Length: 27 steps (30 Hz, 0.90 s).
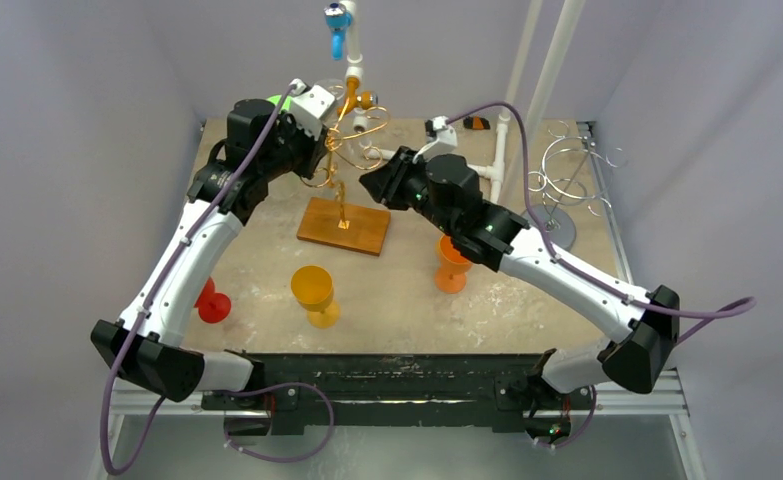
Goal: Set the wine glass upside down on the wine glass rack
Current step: Adjust the wine rack at the center of the board.
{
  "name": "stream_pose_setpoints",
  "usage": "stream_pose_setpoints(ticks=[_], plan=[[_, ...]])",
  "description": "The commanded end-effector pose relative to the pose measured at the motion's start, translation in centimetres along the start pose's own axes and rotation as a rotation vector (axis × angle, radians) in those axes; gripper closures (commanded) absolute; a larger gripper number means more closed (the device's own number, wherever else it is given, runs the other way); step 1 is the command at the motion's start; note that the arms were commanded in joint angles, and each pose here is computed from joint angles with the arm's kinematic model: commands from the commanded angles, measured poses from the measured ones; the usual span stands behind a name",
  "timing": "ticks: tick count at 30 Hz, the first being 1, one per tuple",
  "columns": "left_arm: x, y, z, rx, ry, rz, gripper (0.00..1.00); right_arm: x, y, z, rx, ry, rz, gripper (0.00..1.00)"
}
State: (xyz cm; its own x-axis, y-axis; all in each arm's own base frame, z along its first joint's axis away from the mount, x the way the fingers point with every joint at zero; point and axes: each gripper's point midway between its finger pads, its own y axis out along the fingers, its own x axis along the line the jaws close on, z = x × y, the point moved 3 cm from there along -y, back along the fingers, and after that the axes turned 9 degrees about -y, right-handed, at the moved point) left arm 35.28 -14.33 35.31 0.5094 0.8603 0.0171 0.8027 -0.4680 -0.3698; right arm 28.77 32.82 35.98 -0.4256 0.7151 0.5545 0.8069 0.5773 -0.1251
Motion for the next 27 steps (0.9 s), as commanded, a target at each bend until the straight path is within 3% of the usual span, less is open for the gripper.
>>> stream_pose_setpoints(ticks=[1,6,10,19,27], plan=[[1.1,0.6,0.4,-0.001,0.006,-0.053,0.8,1.1,-0.2,4.3,0.201,-0.067,-0.045,0.7],[1.1,0.5,0.4,-0.003,0.01,-0.06,0.8,1.5,-0.3,3.0,0.185,-0.092,-0.033,0.54],[1.1,0.3,0.2,-0.009,0.01,-0.059,0.81,1.4,-1.3,1.1,0.148,-0.109,-0.022,0.46],[1.2,0.0,0.2,-0.009,0.02,-0.068,0.81,0.0,-3.8,-5.5,0.041,-0.138,-0.015,0.42],[1.4,-0.1,0.1,-0.011,0.026,-0.076,0.81,-0.8,-1.3,-5.8,0.065,-0.156,-0.01,0.41]])
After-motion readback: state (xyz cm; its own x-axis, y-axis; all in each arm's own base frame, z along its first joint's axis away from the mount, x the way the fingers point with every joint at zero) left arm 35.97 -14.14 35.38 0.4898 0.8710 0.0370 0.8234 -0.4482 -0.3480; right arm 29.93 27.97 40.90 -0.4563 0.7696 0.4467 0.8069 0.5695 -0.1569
